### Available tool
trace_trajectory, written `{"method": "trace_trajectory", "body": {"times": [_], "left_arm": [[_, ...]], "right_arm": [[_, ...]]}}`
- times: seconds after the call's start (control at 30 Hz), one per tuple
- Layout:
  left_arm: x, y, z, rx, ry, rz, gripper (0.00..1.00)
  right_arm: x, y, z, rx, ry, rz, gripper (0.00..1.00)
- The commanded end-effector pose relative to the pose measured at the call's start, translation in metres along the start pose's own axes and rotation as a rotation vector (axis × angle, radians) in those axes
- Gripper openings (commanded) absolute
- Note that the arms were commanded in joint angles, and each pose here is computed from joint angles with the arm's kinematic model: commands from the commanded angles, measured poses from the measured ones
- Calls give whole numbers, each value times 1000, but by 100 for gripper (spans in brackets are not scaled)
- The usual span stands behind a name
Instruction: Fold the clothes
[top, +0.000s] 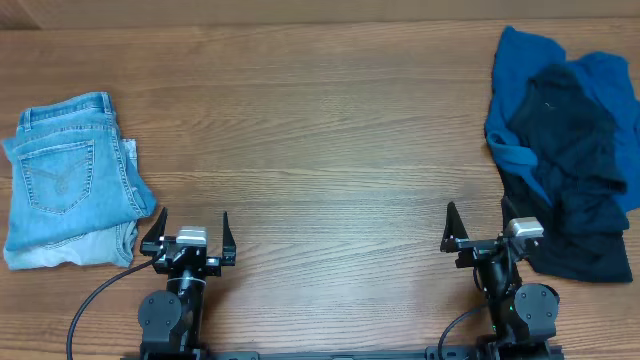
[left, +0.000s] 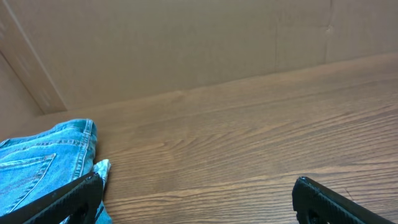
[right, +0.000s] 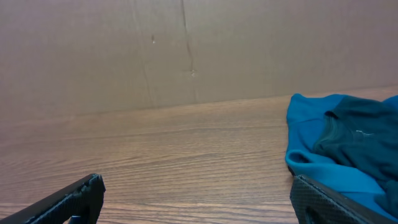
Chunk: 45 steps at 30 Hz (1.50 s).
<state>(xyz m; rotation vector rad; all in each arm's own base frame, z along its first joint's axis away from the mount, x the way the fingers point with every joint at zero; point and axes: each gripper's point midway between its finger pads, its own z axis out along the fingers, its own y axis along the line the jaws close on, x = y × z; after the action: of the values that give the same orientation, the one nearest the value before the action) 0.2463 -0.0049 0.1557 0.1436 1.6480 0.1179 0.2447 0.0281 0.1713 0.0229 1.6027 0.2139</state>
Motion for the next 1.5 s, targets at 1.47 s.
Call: {"method": "trace_trajectory", "body": {"times": [1.47], "left_arm": [[-42, -10, -12, 98, -64, -185, 100]], "right_arm": [[-46, -24, -15, 173, -50, 62, 100]]}}
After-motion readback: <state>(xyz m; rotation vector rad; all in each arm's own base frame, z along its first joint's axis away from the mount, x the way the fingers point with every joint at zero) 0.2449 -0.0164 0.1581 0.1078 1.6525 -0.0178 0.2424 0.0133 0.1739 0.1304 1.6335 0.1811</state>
